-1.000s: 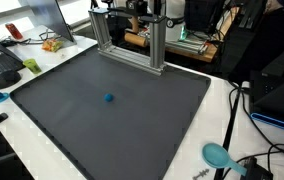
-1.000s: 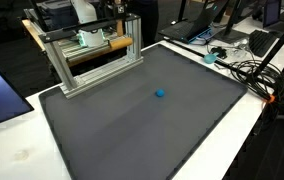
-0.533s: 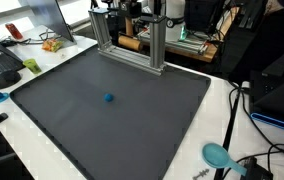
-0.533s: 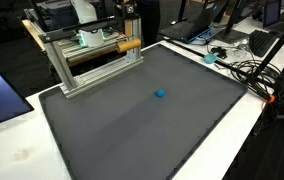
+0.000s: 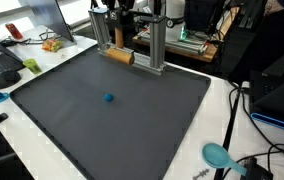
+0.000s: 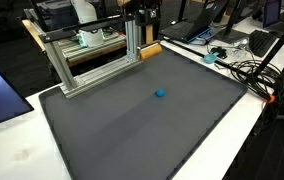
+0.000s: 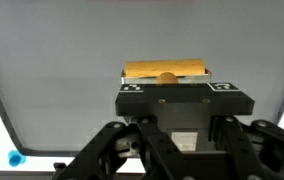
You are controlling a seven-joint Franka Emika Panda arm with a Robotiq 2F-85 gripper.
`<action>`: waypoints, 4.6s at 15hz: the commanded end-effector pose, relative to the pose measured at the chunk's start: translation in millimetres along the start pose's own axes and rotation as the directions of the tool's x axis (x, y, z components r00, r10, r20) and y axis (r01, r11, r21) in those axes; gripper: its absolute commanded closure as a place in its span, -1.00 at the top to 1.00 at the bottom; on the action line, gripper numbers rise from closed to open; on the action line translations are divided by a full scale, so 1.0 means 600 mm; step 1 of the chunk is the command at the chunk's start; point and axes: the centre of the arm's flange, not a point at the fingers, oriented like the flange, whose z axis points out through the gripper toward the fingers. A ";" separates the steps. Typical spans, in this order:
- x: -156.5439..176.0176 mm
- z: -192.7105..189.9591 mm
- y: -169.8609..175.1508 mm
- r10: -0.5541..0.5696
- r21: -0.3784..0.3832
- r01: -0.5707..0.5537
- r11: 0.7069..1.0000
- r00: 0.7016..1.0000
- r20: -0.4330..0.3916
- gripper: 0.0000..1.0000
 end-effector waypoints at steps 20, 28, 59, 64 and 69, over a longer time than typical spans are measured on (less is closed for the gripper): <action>0.101 0.117 0.024 -0.103 -0.002 0.103 0.995 0.994 -0.026 -0.56; 0.144 0.160 0.026 -0.152 -0.001 0.152 0.988 0.988 -0.035 -0.56; 0.170 0.264 0.021 -0.197 0.034 0.196 0.980 0.980 0.036 -0.56; 0.165 0.277 0.019 -0.200 0.041 0.197 0.979 0.978 0.065 -0.56; 0.167 0.287 0.019 -0.189 0.046 0.187 0.981 0.982 0.032 -0.56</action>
